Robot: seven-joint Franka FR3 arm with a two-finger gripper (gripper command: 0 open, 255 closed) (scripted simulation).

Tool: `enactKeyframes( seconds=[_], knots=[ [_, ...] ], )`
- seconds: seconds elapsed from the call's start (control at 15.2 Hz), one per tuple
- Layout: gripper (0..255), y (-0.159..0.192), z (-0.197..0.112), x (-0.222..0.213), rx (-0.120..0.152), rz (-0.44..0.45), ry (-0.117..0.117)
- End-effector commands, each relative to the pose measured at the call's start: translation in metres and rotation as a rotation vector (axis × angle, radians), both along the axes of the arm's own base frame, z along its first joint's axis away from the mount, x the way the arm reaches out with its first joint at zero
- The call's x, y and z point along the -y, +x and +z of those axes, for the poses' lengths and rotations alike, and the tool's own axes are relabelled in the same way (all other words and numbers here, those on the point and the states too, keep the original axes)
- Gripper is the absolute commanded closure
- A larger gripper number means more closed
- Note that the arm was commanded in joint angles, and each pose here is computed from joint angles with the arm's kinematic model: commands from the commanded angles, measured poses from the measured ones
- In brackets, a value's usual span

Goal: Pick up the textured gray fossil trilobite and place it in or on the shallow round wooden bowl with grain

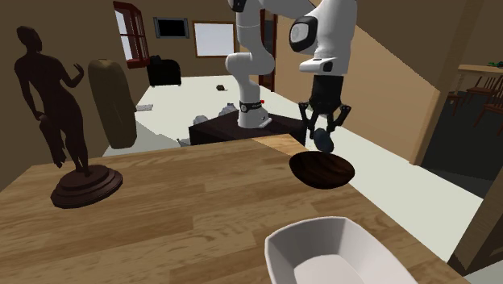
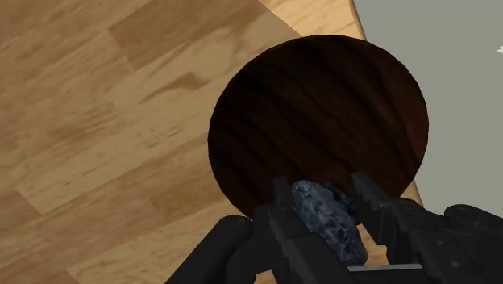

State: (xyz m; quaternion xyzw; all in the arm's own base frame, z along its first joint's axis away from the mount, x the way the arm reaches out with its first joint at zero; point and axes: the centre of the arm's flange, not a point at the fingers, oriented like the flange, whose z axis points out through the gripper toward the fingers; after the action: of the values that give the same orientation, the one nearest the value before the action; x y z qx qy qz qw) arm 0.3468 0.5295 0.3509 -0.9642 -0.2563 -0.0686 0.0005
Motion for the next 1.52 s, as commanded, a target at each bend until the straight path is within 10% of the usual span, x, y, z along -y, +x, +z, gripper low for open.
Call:
enactKeyframes(
  seconds=[0.0,1.19,1.25,1.45],
  knots=[
    [255,-0.004,-0.009,-0.002,0.0,-0.001,0.0],
    [255,-0.004,-0.067,-0.002,0.0,-0.001,0.0],
    [0,-0.004,-0.067,-0.002,0.0,-0.001,0.0],
    [0,-0.004,-0.067,-0.002,0.0,-0.001,0.0]
  ],
)
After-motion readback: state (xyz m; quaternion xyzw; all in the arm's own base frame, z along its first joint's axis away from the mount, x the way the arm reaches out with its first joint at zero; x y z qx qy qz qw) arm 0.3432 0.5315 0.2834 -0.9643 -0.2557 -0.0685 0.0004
